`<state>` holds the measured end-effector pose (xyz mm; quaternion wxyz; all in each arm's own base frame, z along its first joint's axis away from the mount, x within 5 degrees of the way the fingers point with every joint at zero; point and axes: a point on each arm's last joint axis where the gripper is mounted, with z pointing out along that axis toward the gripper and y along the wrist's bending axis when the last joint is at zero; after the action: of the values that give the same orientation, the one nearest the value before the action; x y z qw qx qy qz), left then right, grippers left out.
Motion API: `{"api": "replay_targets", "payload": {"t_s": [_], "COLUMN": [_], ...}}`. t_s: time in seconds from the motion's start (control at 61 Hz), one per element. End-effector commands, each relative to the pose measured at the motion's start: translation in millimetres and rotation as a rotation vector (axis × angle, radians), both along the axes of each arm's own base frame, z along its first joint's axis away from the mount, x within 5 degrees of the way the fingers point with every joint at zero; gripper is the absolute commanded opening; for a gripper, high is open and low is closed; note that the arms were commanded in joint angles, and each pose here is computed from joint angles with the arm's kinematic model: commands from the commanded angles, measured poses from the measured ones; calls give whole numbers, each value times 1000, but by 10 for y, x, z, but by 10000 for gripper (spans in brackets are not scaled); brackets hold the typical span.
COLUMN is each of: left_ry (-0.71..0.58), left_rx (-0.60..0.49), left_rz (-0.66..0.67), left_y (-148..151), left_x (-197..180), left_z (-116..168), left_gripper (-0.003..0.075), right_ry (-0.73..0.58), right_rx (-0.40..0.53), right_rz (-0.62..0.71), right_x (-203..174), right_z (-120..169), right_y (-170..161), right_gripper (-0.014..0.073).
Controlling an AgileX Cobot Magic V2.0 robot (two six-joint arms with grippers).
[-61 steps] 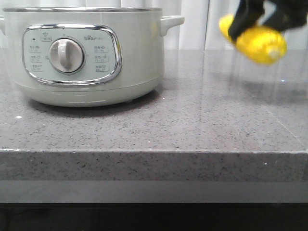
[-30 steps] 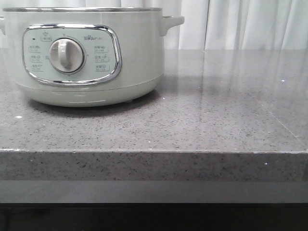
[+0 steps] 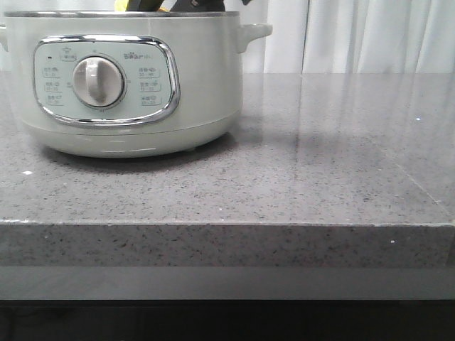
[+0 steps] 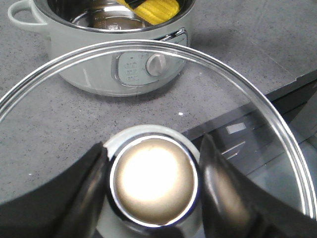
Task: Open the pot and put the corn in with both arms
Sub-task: 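Lift the corn with the right gripper and carry it over the pot, then lower the corn into the pot and open the right gripper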
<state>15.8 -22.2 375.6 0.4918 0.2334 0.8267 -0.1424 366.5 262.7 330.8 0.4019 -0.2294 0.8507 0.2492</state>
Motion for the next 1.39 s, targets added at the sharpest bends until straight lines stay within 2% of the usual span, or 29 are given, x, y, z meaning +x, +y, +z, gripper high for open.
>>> {"api": "replay_targets", "payload": {"t_s": [0.0, 0.574, 0.689, 0.754, 0.934, 1.131, 1.246, 1.377], "left_ry": [-129, -129, -129, -129, -129, -129, -130, -118], "left_rx": [-106, -106, -106, -106, -106, -107, -107, -114], "left_rz": [3, 3, 3, 3, 3, 3, 4, 12], "left_y": [-23, -23, -23, -23, -23, -24, -28, -63], "left_x": [23, 23, 23, 23, 23, 28, 40, 135], "left_z": [204, 204, 204, 204, 204, 206, 208, 239], "left_gripper": [221, 221, 221, 221, 221, 221, 221, 221], "right_ry": [-129, -134, -156, -178, -236, -264, -280, -316], "right_rx": [88, 91, 101, 105, 118, 111, 79, 31], "right_rz": [-19, -14, -23, -35, -93, -191, -247, -313], "right_x": [-68, -78, -107, -123, -172, -157, -186, -322], "right_z": [440, 498, 600, 689, 982, 1191, 1270, 1290], "right_y": [-70, -76, -142, -220, -561, -1041, -1308, -1584], "right_gripper": [447, 470, 458, 423, 179, -17, -72, -69]}}
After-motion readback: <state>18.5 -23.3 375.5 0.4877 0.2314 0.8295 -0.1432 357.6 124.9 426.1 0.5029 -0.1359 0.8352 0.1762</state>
